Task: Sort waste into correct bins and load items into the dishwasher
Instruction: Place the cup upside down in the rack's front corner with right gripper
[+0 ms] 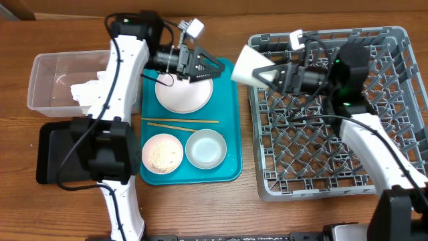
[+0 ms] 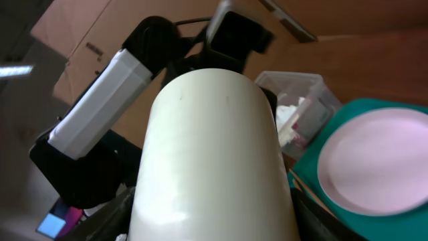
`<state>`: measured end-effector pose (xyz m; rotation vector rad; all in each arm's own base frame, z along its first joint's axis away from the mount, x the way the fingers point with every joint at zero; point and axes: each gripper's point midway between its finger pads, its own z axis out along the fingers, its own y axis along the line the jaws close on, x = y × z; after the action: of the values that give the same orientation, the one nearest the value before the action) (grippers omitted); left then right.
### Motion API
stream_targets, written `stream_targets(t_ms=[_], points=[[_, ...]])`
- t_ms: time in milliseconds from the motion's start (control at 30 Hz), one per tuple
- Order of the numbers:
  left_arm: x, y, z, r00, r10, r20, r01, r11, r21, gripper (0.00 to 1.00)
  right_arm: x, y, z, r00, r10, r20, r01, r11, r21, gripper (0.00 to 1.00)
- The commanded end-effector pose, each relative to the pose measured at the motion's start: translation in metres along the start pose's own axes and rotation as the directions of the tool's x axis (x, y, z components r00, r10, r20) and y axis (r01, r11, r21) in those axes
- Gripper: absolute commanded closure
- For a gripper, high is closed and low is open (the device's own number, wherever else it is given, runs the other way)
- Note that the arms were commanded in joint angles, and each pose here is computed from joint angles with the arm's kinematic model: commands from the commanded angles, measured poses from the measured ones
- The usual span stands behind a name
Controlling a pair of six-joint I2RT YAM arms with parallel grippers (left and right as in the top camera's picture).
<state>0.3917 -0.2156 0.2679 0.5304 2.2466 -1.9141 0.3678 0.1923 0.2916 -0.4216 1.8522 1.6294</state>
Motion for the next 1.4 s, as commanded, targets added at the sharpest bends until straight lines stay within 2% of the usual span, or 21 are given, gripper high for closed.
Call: stream_targets(t_ms=[0, 67, 200, 333, 467, 567, 667, 767, 867, 933, 1167, 1233, 1367], points=[[-0.015, 0.024, -0.030, 0.994, 0.103, 0.039, -0.097, 0.986, -0.135, 0.17, -0.006, 0.027, -0.010, 0.998, -0.056, 0.017, 0.056, 0.998, 0.024, 0.41], [-0.022, 0.041, -0.043, 0.987, 0.158, 0.040, -0.145, 0.963, -0.226, 0.17, 0.000, 0.020, -0.014, 0.999, -0.035, 0.026, 0.032, 0.994, 0.109, 0.40], [-0.036, 0.071, -0.065, 0.986, 0.157, 0.063, -0.121, 0.915, -0.385, 0.18, 0.024, -0.002, -0.031, 0.999, 0.022, 0.042, -0.036, 0.925, 0.377, 0.41], [-0.046, 0.092, -0.078, 0.985, 0.155, 0.077, -0.096, 0.857, -0.506, 0.19, 0.050, -0.006, -0.064, 0.995, 0.059, 0.078, -0.095, 0.769, 0.633, 0.41], [-0.048, 0.103, -0.085, 0.982, 0.180, 0.056, -0.115, 0.810, -0.576, 0.19, 0.080, 0.006, -0.091, 0.993, 0.102, 0.065, -0.115, 0.617, 0.779, 0.41], [-0.047, 0.114, -0.091, 0.983, 0.183, 0.027, -0.124, 0.759, -0.639, 0.19, 0.116, 0.012, -0.111, 0.980, 0.198, 0.032, -0.120, 0.451, 0.884, 0.41], [-0.045, 0.121, -0.093, 0.985, 0.172, 0.009, -0.120, 0.724, -0.679, 0.20, 0.146, 0.012, -0.117, 0.956, 0.292, 0.012, -0.120, 0.353, 0.928, 0.41], [-0.043, 0.125, -0.092, 0.986, 0.164, -0.011, -0.124, 0.698, -0.705, 0.20, 0.169, 0.008, -0.117, 0.924, 0.381, -0.012, -0.107, 0.291, 0.951, 0.41], [-0.041, 0.129, -0.089, 0.987, 0.159, -0.032, -0.132, 0.671, -0.730, 0.20, 0.187, -0.001, -0.120, 0.884, 0.467, -0.040, -0.078, 0.231, 0.970, 0.41], [-0.039, 0.132, -0.087, 0.987, 0.151, -0.051, -0.138, 0.647, -0.750, 0.21, 0.199, -0.009, -0.125, 0.846, 0.532, -0.031, -0.065, 0.161, 0.985, 0.42], [-0.033, 0.138, -0.085, 0.987, 0.129, -0.093, -0.152, 0.597, -0.788, 0.19, 0.221, -0.027, -0.127, 0.766, 0.641, -0.046, -0.010, 0.083, 0.996, 0.44], [-0.033, 0.138, -0.085, 0.987, 0.129, -0.094, -0.153, 0.593, -0.790, 0.19, 0.227, -0.032, -0.126, 0.748, 0.662, -0.050, 0.000, 0.075, 0.997, 0.36], [-0.040, 0.129, -0.088, 0.984, 0.152, -0.088, -0.162, 0.586, -0.794, 0.20, 0.230, -0.040, -0.122, 0.731, 0.680, -0.053, 0.009, 0.068, 0.998, 0.12]])
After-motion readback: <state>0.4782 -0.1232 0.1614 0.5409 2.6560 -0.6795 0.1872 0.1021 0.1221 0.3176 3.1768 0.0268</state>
